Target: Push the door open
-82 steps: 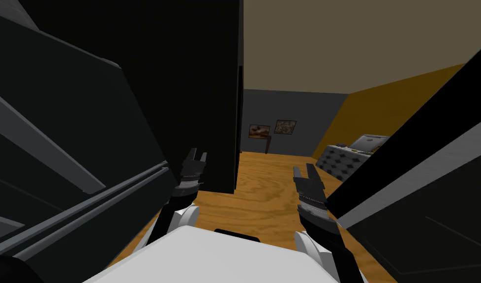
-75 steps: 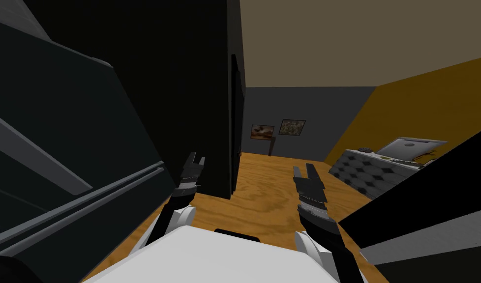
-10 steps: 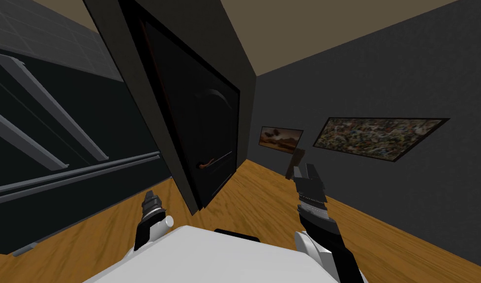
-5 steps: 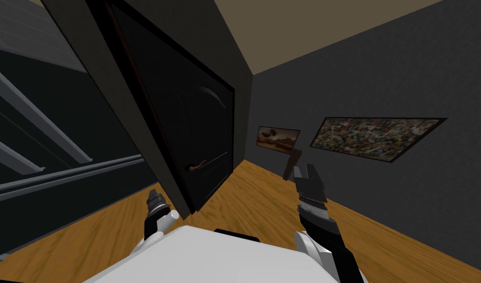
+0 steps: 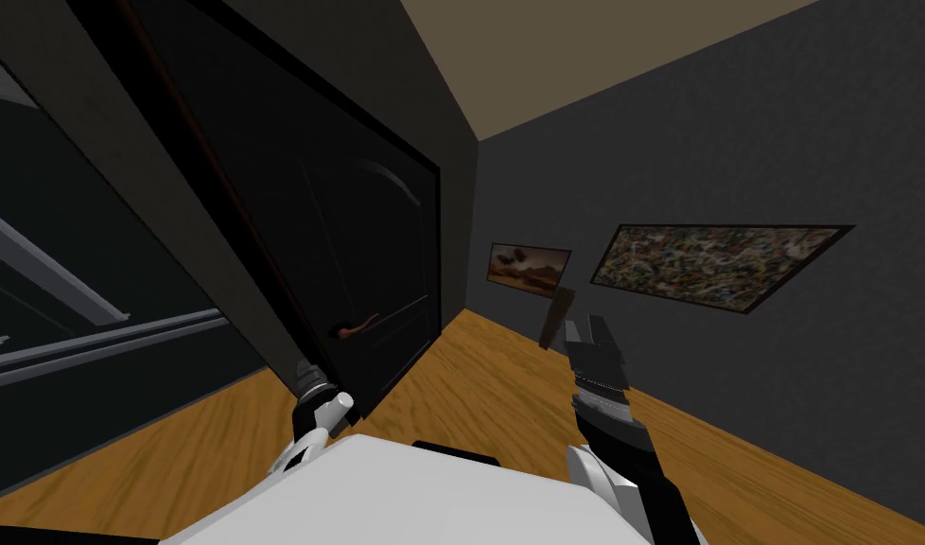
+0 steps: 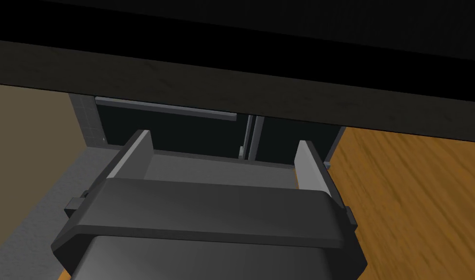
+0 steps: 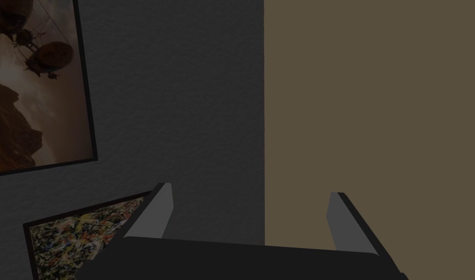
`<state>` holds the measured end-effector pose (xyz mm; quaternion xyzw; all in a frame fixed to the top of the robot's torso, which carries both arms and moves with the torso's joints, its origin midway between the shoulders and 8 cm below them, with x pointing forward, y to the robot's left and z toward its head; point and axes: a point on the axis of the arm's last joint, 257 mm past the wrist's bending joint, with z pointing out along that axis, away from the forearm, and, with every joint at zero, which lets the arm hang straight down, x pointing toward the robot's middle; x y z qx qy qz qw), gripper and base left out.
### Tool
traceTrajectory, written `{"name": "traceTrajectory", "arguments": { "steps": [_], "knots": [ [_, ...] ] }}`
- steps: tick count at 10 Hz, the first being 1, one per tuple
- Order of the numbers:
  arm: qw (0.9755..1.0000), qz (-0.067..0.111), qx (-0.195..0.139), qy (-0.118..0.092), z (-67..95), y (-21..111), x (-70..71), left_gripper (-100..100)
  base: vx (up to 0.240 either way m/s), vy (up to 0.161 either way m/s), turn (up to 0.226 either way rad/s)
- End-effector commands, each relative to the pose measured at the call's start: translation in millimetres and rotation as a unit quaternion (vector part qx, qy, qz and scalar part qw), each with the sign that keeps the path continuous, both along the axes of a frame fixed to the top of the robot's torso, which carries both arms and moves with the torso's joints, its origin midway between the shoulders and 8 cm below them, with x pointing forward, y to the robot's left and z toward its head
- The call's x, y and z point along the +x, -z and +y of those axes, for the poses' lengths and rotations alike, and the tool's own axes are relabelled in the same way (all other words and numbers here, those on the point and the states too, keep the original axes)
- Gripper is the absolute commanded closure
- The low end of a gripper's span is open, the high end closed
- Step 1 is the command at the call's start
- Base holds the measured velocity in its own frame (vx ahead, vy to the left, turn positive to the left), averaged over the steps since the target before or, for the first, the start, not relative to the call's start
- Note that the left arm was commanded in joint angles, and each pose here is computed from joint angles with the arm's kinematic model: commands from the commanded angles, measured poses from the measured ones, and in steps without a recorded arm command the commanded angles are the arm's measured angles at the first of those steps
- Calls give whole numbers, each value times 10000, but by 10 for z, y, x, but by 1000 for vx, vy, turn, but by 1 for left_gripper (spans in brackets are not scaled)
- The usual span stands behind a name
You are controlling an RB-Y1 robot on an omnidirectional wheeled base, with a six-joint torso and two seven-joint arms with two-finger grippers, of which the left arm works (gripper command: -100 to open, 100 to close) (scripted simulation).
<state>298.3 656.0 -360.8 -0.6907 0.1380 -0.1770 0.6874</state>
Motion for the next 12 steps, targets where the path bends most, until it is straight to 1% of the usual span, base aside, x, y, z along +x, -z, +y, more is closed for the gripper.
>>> {"name": "traceTrajectory", "arguments": {
  "steps": [1,3,5,6,8,12],
  "knots": [
    [10000,-50,-41,-16,1,-6,70,-100,146,-125,-43],
    [9999,-125,-98,-30,-9,-28,184,-100,141,-136,-45],
    [9997,-182,-129,-31,-17,-54,270,-100,140,-129,-47],
    [9998,-166,-117,-31,-15,-50,246,-100,60,-57,-1],
    [9998,-158,-112,-43,3,-54,236,-100,110,114,-12],
    [9998,-135,-96,-72,46,-60,201,-100,120,202,-16]
  ]
}}
